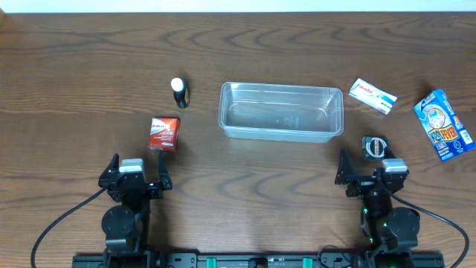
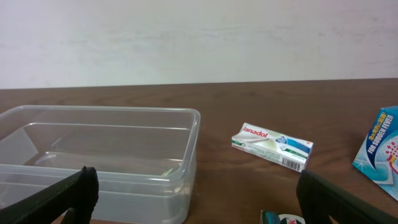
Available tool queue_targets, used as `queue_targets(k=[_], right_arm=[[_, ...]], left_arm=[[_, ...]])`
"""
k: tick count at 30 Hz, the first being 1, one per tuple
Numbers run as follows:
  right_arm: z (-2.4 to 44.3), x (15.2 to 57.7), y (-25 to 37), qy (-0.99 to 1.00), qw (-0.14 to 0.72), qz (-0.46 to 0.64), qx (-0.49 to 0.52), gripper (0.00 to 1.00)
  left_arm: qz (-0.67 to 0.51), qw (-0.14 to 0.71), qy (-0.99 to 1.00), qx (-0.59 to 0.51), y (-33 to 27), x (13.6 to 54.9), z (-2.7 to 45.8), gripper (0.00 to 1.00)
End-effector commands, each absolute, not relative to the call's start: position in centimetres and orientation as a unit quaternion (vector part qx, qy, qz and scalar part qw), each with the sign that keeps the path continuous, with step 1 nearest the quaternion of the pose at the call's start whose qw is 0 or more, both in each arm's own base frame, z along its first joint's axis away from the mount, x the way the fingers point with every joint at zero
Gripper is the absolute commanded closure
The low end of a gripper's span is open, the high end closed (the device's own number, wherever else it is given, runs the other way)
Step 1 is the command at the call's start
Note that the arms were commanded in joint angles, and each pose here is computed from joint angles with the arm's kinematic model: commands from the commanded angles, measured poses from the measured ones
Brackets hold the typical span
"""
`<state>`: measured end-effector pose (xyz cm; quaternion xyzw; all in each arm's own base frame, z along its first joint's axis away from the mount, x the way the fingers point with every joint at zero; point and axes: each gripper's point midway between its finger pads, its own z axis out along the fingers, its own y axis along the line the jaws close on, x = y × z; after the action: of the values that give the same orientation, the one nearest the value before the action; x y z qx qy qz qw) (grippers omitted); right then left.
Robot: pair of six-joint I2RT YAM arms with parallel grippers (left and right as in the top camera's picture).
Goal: Pack container
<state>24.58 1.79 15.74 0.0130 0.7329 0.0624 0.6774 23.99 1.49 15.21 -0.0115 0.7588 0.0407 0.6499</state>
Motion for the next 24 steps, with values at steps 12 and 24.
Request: queue_targets(k=[12,24], right_arm=[[15.6,24.6,1.5,0.733,0.678,0.053,0.013,0.01],[19.2,23.9,3.9,0.704,0.699,0.120,-0.024,0.01]], left_arm=[[0.038,0.638,0.769,0.000,1.2,24.1,13.6,0.02],[0.038,0.638,0.769,0.000,1.2,24.1,13.6,0.02]])
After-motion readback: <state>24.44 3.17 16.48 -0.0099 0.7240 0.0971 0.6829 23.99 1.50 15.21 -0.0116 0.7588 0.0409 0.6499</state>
